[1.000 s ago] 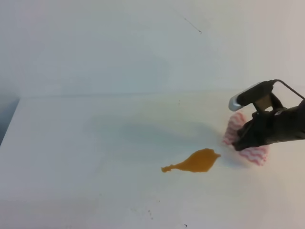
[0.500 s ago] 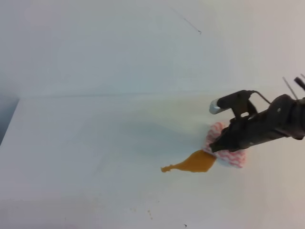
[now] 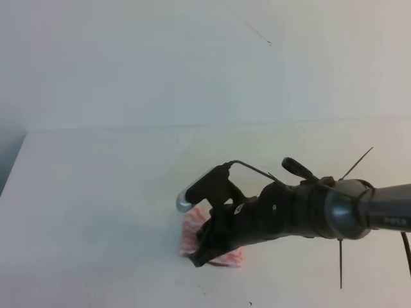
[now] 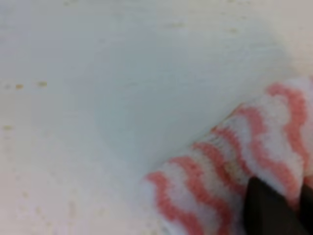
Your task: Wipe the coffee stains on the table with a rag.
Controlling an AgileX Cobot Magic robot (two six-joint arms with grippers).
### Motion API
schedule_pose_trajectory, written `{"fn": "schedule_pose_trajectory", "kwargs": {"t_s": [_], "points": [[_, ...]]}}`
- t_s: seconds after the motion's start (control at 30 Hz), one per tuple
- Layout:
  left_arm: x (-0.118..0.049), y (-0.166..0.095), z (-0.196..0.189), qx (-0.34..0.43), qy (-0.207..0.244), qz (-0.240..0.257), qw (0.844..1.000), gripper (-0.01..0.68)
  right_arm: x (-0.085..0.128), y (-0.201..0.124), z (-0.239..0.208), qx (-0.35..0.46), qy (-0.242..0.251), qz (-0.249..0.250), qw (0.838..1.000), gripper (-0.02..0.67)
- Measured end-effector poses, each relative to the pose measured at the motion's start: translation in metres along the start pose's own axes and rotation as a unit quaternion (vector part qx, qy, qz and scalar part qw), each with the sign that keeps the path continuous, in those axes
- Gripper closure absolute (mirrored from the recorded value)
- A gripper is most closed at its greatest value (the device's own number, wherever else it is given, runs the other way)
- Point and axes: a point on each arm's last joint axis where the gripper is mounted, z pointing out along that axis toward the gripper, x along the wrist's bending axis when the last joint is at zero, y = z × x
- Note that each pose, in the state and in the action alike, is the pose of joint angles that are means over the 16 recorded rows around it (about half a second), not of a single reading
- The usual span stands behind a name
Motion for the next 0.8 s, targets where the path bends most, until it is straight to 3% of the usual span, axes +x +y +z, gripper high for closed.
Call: {"fn": "schedule_pose_trajectory", "kwargs": {"t_s": [0.17, 0.57, 0.67, 0.8], "points": [[0.000, 0.000, 0.000, 0.000, 0.000, 0.000, 1.000, 0.674, -0.007, -0.006, -0.001, 0.012, -0.004, -0.004, 1.000, 0.618], [0.000, -0.001, 0.000, 0.001, 0.000, 0.000, 1.000, 0.674, -0.099, -0.024, -0.017, 0.037, -0.057, 0.115, 0.991, 0.618], [0.000, 0.001, 0.000, -0.001, 0.000, 0.000, 1.000, 0.674, -0.099, -0.019, -0.017, 0.042, -0.046, 0.126, 0.990, 0.618], [0.000, 0.001, 0.000, -0.001, 0.000, 0.000, 1.000, 0.674, -0.074, -0.007, -0.014, 0.051, -0.012, 0.106, 0.993, 0.618]]}}
